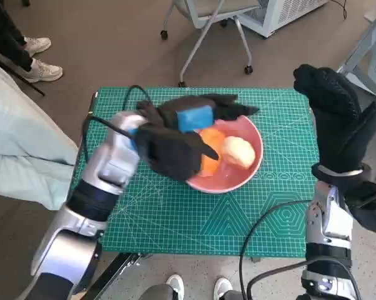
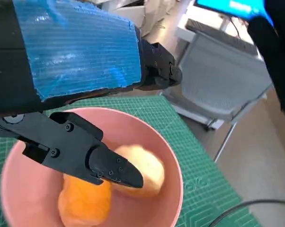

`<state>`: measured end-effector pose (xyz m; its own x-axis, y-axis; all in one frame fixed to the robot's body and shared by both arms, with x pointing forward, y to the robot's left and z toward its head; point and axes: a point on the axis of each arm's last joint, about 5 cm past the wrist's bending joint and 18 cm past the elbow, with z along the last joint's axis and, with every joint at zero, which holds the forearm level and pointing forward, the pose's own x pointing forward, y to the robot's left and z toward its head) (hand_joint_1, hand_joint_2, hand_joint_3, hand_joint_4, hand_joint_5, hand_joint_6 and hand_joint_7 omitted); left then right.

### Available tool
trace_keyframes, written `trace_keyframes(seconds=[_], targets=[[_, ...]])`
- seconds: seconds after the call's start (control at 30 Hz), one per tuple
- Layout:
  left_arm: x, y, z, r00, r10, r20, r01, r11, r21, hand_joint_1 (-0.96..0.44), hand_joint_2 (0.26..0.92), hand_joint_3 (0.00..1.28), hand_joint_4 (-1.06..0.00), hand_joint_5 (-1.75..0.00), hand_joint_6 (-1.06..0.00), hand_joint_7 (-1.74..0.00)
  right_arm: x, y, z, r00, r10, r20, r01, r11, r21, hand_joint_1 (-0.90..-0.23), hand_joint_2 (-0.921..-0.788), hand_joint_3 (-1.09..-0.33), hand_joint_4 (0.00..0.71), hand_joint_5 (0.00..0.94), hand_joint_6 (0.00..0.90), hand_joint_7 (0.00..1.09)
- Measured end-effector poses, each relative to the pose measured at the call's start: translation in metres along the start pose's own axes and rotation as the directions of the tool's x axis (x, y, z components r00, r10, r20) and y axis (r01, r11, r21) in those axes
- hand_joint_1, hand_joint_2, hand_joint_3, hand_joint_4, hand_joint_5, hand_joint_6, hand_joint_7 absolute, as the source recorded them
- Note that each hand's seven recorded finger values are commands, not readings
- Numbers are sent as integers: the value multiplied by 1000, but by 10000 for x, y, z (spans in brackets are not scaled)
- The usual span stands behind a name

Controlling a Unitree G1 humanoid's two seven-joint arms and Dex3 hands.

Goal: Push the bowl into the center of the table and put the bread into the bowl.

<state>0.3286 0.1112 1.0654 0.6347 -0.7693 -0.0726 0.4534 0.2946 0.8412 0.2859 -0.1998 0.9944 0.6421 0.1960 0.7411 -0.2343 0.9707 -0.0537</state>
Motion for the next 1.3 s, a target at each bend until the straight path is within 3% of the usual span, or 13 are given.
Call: trace_keyframes(seconds=[0.23,0.4,0.6,0.77,0.87,0.97,1.3], targets=[[-312,152,-92,989,108,100,-90,981,-174,-386,899,0,1,1,-204,-6,28,-18,40,1000,9,7,-9,1000,-10,-644,-921,-713,198,0,219,254],[-497,213,-140,943,280,181,-220,931,-291,-420,914,27,-9,-4,-223,-17,52,-18,64,1000,12,13,-12,1000,-13,-647,-921,-714,198,0,219,254],[-567,101,-111,790,543,285,-372,794,-481,-550,920,204,-39,-18,-223,-26,115,25,99,999,38,20,-37,999,-27,-644,-921,-716,197,0,220,256],[-542,-63,-133,668,670,324,-365,674,-643,-642,921,351,-41,-16,-214,-34,200,61,139,998,58,39,-56,998,-33,-638,-921,-713,201,2,229,263],[-511,-155,-157,621,712,327,-344,622,-703,-655,921,379,-45,-16,-217,-42,250,76,163,996,66,52,-64,997,-35,-636,-921,-714,202,2,229,265],[-492,-200,-175,613,722,322,-335,606,-721,-660,921,388,-46,-16,-217,-46,281,89,179,995,74,61,-72,997,-37,-635,-921,-713,203,2,228,266],[-480,-259,-263,618,722,310,-373,617,-693,-702,921,604,-33,-7,-187,-56,403,110,223,990,111,84,-105,992,-72,-651,-921,-699,208,3,234,264]])
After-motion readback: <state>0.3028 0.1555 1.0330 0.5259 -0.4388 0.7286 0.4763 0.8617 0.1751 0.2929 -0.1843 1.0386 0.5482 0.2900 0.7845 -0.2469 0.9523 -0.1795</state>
